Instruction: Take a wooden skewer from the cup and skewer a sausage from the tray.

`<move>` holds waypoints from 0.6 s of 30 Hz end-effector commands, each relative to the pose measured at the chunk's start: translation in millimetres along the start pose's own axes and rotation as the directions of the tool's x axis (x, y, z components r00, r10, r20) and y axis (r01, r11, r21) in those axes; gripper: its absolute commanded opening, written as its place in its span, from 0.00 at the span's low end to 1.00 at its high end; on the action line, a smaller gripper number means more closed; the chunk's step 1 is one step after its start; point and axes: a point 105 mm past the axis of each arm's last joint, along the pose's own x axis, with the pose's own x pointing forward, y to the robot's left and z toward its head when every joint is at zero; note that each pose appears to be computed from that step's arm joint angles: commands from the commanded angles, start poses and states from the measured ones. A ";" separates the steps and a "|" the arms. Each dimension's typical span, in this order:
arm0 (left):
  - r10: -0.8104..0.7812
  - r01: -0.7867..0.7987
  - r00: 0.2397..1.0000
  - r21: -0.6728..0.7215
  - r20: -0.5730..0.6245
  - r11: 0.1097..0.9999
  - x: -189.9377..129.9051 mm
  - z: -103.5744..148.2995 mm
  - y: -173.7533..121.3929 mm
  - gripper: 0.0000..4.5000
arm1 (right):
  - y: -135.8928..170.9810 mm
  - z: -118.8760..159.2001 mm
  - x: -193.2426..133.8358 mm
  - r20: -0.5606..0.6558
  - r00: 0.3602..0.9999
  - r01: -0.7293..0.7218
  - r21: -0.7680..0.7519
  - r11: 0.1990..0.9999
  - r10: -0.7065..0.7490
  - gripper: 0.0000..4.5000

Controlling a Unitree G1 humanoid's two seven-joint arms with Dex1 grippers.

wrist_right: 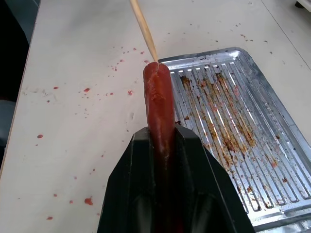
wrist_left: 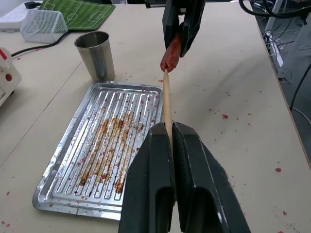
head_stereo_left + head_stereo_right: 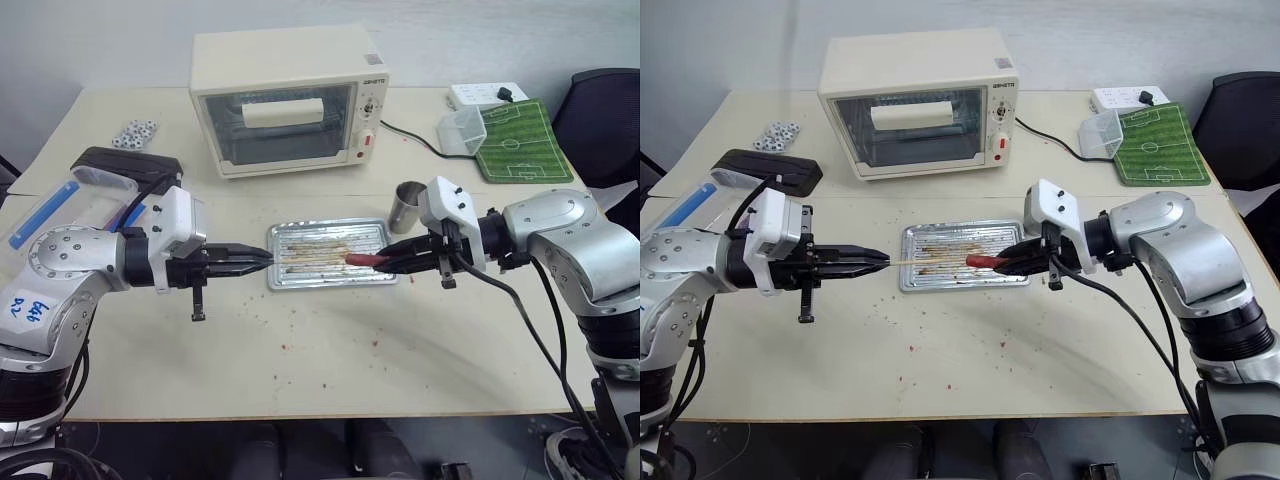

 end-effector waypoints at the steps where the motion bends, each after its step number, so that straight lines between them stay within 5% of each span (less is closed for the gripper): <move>1: 0.012 -0.012 1.000 0.049 -0.002 0.999 -4.2 8.5 2.4 0.00 | -2.0 9.4 -7.6 0.014 1.000 0.029 -0.051 0.998 -0.028 0.06; 18: 0.005 -0.006 1.000 0.050 0.012 0.999 -0.5 9.3 2.1 0.00 | 8.7 24.2 -3.8 0.046 0.999 -0.005 -0.074 0.997 0.008 0.06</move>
